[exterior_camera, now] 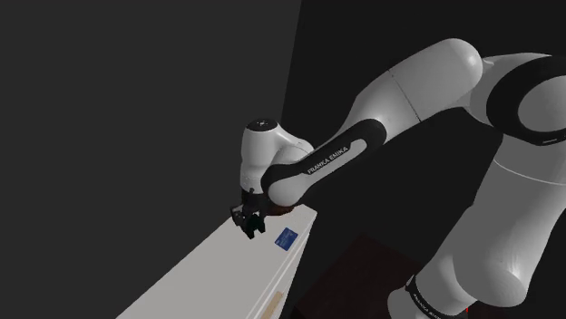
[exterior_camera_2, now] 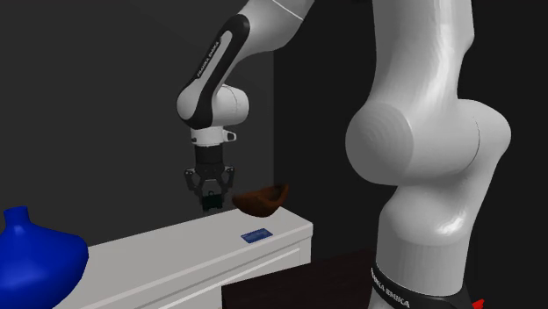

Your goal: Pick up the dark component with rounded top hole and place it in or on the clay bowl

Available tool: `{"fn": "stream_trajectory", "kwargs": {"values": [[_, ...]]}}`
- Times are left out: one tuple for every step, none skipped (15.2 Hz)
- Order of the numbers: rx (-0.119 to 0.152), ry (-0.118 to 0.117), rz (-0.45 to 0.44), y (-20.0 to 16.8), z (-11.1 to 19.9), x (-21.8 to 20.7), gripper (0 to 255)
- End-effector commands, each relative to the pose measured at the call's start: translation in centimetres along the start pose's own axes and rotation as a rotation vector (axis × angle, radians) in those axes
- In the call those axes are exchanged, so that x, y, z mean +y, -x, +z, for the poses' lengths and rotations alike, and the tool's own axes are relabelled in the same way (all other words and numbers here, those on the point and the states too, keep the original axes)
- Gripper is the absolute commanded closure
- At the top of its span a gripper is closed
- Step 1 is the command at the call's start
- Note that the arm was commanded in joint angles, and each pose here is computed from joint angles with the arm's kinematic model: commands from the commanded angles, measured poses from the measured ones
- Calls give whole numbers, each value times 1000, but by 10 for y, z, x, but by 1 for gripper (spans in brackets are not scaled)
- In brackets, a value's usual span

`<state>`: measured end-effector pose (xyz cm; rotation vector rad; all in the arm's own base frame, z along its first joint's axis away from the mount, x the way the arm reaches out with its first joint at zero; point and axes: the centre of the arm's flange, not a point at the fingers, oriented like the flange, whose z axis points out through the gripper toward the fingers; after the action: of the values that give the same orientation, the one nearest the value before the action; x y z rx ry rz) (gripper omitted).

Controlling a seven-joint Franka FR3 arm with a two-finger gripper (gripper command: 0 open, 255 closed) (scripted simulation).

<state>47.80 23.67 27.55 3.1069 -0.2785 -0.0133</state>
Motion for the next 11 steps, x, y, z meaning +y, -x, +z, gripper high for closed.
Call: {"fn": "stream_trajectory", "kwargs": {"values": [[0, 0, 0, 0, -11, 1, 255], [0, 0, 0, 0, -16, 1, 255], [0, 0, 0, 0, -22, 1, 255], [0, 0, 0, 0, -27, 1, 255], [0, 0, 0, 0, -32, 1, 255], [0, 0, 0, 0, -37, 1, 255], [0, 0, 0, 0, -43, 2, 255], [0, 0, 0, 0, -48, 2, 255], [0, 0, 0, 0, -53, 2, 255], [0, 0, 0, 0, -58, 2, 255], [0, 0, 0, 0, -64, 2, 255]]}}
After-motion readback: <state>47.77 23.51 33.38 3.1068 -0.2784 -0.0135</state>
